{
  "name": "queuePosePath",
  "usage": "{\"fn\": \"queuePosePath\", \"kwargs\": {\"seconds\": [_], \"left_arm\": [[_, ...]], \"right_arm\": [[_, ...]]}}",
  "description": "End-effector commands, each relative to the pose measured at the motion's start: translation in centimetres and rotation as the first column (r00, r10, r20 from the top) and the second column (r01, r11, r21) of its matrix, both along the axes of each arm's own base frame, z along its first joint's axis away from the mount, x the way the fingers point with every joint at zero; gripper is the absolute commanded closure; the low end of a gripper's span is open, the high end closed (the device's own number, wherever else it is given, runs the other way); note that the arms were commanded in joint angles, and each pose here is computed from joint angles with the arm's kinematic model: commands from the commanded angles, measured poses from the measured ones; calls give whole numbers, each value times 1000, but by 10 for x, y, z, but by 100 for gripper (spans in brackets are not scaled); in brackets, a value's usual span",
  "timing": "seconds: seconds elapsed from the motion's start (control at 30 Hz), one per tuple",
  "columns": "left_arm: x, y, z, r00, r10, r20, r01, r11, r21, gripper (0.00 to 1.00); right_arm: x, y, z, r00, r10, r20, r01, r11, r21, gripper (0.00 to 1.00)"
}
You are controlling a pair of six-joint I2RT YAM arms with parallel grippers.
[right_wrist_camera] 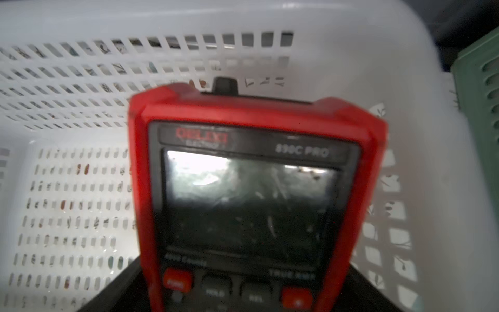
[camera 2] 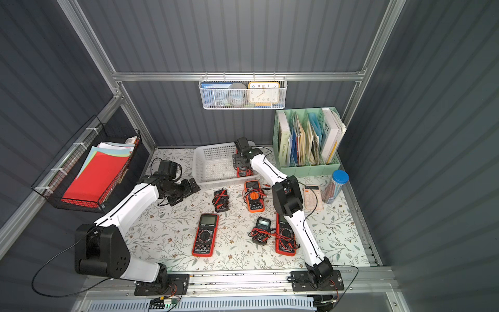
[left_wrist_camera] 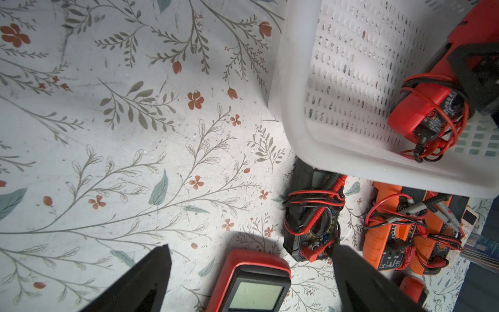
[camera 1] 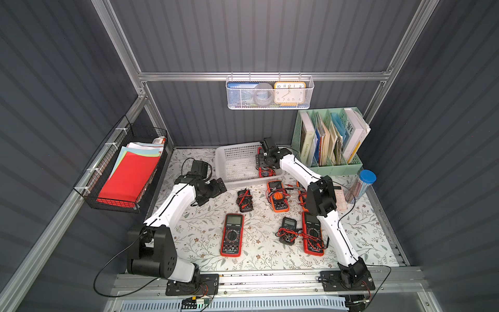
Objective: Put the multimeter into the basket
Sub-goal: Place the multimeter in the basket.
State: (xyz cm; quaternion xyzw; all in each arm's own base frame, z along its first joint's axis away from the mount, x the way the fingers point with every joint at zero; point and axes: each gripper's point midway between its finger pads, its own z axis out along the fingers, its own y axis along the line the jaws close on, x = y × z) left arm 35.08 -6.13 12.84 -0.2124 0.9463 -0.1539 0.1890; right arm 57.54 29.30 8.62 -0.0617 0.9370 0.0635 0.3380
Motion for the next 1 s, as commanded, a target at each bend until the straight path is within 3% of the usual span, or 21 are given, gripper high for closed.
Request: {"fn": "queuePosePath", "kwargs": {"seconds": [0.0, 0.03, 0.23, 0.27, 0.63, 0.97], "left_arm": [[-1, -2, -3, 1000, -11, -9, 11, 1000, -8, 1], [-1, -2, -3, 1000, -11, -9, 11, 1000, -8, 1], [0, -3, -4, 1000, -9, -9, 9, 1000, -12, 1], [-1, -4, -4, 1000, -10, -10, 10, 1000, -12, 1], [0, -5, -1, 1000, -10, -4, 10, 1000, -14, 1], [5, -11, 21, 996, -70, 58, 69, 998, 9, 1]], "right_arm": [[2, -5, 30, 999, 5, 50, -5, 1000, -7, 34], [0, -5, 27, 999, 8, 44, -7, 1000, -12, 33], [2, -11, 28, 998, -15, 61, 18, 999, -51, 2], [3, -11, 30, 998, -16, 68, 19, 999, -51, 1], [5, -10, 63, 992, -21, 121, 24, 999, -24, 1], [-25, 0, 157, 982, -22, 189, -9, 986, 165, 1]]}}
